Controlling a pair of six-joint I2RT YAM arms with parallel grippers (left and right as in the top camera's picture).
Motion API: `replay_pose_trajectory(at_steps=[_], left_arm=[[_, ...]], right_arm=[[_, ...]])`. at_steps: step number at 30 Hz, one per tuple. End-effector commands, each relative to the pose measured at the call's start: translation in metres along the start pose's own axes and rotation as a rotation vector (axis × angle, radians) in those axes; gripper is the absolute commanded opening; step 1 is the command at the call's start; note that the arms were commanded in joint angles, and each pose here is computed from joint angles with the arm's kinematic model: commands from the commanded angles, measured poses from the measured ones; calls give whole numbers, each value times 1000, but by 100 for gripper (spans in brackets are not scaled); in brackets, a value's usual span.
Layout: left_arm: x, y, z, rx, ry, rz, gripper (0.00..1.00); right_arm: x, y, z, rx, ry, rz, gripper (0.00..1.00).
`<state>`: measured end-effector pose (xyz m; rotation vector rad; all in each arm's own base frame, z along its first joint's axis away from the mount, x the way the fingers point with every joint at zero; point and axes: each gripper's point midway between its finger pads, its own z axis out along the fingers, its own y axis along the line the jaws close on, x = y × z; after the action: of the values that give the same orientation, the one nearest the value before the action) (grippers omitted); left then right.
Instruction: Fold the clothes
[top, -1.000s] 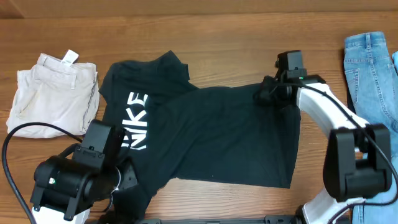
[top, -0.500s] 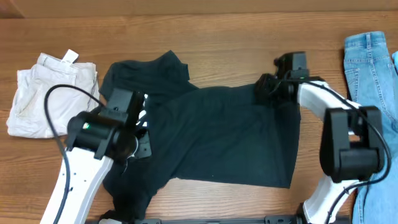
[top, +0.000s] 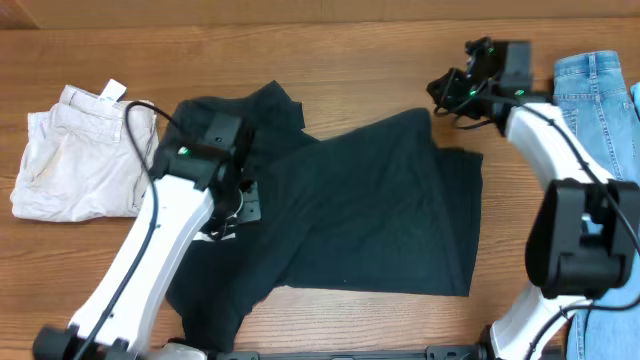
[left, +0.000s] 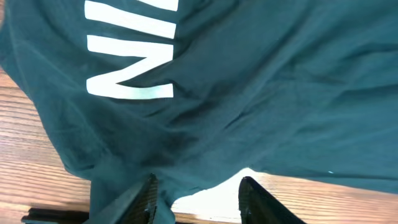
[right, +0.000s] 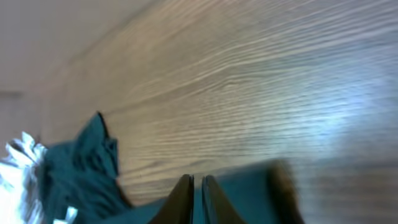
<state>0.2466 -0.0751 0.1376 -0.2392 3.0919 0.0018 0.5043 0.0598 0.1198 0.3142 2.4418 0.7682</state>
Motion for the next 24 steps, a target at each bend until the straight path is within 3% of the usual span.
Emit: replay_pose_trajectory(at_steps=[1, 5, 9, 12, 15, 24], left_arm=[[-3, 1, 10, -26, 39, 16, 44], [-9, 1, 12, -31, 20, 15, 46], [-5, 0, 12, -26, 38, 15, 46], [2, 1, 7, -16, 54, 14, 32], [12, 7, -14, 1, 11, -20, 33], [57, 33, -104, 180, -341, -118, 56]], right_arm=[[4, -18, -20, 93, 30, 51, 10], [30, -54, -32, 243, 122, 129, 7], [85, -62, -48, 317, 331, 227, 31], [102, -63, -55, 327, 405, 213, 34], [113, -50, -62, 270, 462, 207, 35], [142, 3, -165, 289, 473, 244, 44]])
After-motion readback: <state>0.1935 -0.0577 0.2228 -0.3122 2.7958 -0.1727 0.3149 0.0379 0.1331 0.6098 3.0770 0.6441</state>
